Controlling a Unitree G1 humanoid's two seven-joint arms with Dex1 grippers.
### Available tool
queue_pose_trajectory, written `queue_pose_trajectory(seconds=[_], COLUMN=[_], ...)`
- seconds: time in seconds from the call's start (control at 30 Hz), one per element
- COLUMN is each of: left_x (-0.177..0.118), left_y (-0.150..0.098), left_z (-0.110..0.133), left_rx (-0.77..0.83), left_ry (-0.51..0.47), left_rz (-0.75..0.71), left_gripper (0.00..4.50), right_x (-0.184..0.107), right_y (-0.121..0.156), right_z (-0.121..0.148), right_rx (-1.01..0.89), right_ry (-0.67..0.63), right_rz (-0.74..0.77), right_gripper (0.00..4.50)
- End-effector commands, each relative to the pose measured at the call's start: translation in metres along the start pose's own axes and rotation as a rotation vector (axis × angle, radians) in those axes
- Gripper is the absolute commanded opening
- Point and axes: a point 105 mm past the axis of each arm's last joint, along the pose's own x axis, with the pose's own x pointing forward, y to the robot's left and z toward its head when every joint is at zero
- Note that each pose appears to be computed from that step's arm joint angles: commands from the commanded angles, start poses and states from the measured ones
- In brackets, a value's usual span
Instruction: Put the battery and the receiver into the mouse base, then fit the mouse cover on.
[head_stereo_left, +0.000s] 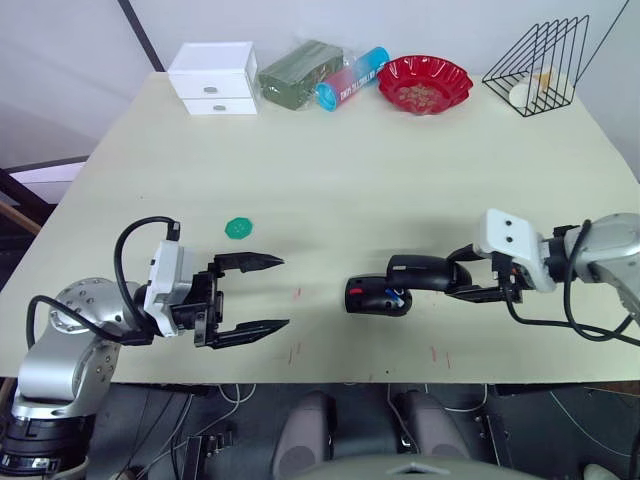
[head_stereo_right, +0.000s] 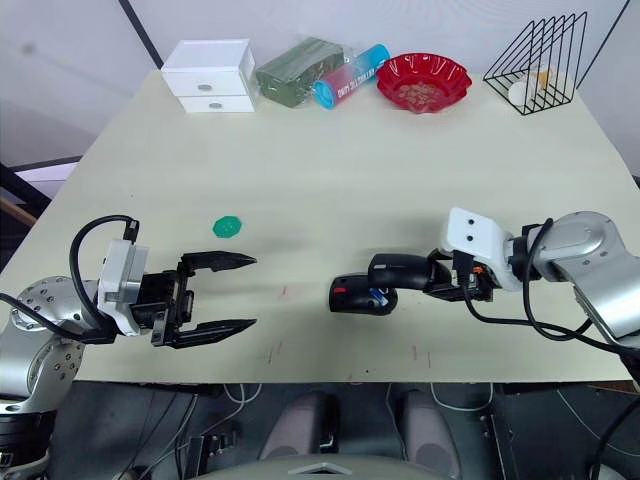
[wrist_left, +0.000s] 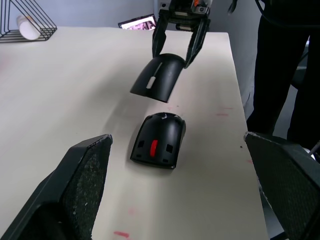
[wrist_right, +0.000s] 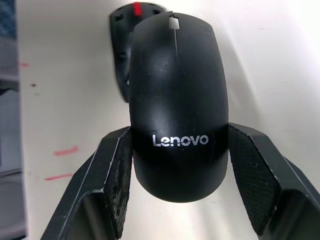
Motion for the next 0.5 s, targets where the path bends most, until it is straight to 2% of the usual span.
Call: queue_pose_trajectory(seconds=[0.03,0.5], left_x=[-0.006,-0.008], left_y=[0.004,0.009], left_z=[0.004,0.001], left_rx=[0.044,0.056], left_ry=[0.017,0.031], left_rz=[-0.006,-0.04], left_gripper=[4.5,4.5], right_x=[0.003,0.034], right_y=[0.008,0.018], right_z=[0.017,0.046], right_rx=[-0.062,-0.103], right_ry=[0.026,0.107], right_rz=[0.017,0.062], right_gripper=[2.35,2.35])
